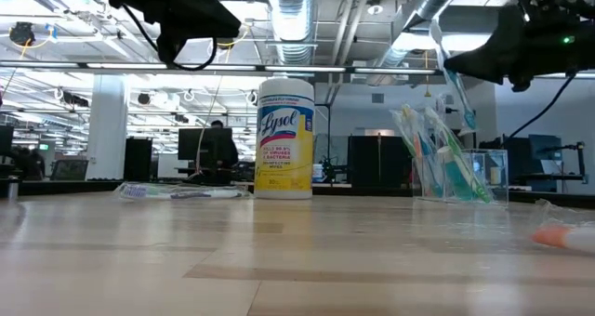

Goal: Pick & Place toothbrushing station
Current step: Put the blue toothbrush into the transparent organizer

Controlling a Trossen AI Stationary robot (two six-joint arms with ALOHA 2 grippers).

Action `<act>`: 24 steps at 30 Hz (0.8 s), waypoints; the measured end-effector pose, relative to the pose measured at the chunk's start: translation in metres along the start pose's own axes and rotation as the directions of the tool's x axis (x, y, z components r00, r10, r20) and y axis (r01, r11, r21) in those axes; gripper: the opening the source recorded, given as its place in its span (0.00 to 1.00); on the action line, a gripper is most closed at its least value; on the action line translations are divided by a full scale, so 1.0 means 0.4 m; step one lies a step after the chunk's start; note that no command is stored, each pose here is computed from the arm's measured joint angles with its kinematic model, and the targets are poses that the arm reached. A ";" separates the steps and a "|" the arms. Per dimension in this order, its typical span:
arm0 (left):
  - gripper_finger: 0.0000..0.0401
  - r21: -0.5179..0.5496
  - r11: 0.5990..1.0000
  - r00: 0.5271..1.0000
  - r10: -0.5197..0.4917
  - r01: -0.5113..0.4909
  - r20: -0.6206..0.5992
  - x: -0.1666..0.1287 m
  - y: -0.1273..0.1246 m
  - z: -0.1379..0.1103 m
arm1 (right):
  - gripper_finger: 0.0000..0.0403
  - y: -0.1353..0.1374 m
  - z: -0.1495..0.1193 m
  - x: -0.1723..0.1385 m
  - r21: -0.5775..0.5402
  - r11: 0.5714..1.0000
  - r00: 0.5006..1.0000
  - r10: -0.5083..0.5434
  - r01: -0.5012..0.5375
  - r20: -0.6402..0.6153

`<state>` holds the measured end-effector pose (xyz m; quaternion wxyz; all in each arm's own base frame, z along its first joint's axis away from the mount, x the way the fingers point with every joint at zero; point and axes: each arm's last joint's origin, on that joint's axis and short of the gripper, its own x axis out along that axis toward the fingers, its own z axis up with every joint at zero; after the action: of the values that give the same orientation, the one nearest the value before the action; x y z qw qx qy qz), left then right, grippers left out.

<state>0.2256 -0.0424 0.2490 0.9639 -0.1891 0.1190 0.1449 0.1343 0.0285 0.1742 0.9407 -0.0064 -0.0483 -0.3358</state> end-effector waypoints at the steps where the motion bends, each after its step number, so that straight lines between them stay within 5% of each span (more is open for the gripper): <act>1: 0.12 0.001 1.000 1.000 -0.001 0.001 0.000 0.000 -0.001 0.000 | 0.00 -0.001 0.000 0.001 0.000 1.000 1.000 -0.004 0.004 0.001; 24: 0.12 0.012 1.000 1.000 -0.008 0.008 0.006 -0.007 -0.012 -0.005 | 0.00 0.010 -0.065 -0.025 -0.026 0.986 0.980 -0.166 0.164 -0.114</act>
<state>0.2243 -0.0480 0.2496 0.9659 -0.1833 0.1162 0.1410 0.1313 0.0369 0.1473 0.9107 0.0091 0.0087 -0.4130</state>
